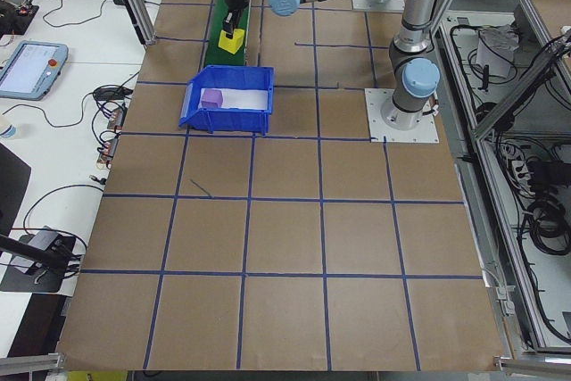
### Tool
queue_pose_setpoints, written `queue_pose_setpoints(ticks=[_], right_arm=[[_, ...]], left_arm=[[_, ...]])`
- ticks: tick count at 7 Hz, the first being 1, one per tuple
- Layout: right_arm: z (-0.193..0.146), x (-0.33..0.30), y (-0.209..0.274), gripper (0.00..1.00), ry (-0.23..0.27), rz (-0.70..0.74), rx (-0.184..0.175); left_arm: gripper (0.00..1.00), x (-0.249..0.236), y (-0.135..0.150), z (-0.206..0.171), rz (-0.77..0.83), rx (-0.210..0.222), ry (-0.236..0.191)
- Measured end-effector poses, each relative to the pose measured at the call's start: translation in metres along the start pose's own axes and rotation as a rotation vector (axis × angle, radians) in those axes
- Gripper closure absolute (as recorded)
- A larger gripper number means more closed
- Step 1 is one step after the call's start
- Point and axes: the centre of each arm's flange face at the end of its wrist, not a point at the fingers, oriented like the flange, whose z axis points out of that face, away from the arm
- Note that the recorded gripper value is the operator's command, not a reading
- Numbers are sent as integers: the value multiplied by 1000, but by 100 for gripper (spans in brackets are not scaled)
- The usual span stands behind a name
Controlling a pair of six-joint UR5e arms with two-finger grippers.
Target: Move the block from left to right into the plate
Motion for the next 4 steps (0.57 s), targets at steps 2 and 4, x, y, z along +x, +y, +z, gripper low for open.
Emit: queue_pose_setpoints(ticks=[2, 4], right_arm=[[0, 0, 0, 0, 0, -1, -1], [-1, 0, 0, 0, 0, -1, 1]], left_arm=[[93, 24, -21, 63, 3, 7, 51], [22, 50, -30, 113, 11, -8, 86]])
